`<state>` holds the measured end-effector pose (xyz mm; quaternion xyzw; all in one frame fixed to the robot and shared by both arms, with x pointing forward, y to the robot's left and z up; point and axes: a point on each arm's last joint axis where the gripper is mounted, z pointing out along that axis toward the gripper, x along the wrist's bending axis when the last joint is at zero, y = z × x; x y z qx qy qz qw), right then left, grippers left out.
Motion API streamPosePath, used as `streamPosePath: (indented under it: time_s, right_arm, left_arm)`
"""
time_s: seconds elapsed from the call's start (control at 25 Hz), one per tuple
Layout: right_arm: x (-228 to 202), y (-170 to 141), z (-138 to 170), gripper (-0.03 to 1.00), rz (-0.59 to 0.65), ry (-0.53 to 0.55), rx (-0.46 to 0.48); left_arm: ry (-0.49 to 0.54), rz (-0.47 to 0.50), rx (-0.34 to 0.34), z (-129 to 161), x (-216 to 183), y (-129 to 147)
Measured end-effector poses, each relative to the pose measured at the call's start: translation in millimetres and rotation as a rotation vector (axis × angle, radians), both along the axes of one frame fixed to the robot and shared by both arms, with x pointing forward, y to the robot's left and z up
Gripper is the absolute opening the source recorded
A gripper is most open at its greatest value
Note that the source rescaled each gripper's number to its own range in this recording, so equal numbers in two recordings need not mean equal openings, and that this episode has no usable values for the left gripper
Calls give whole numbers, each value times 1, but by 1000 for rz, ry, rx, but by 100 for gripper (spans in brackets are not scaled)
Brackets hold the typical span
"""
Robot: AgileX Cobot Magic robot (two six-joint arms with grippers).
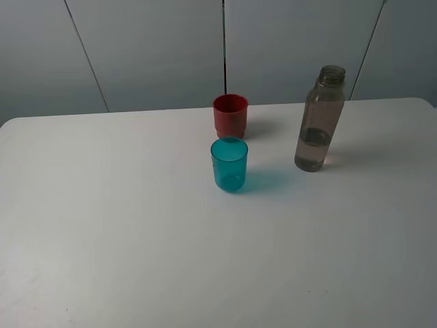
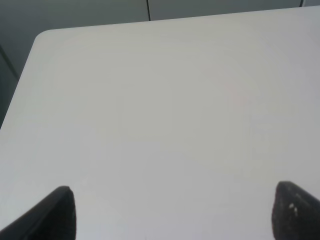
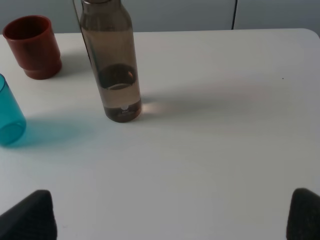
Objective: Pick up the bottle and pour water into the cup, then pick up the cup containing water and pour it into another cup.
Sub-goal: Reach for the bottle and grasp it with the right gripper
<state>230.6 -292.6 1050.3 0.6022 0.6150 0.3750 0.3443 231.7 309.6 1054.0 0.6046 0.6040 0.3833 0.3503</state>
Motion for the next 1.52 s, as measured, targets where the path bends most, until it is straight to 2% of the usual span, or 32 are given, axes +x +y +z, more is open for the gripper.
streamPosePath:
  time_s: [1.52]
  right_arm:
    - [0, 0, 0, 100, -1, -2, 6]
  left_arm:
    - [0, 0, 0, 0, 0, 0]
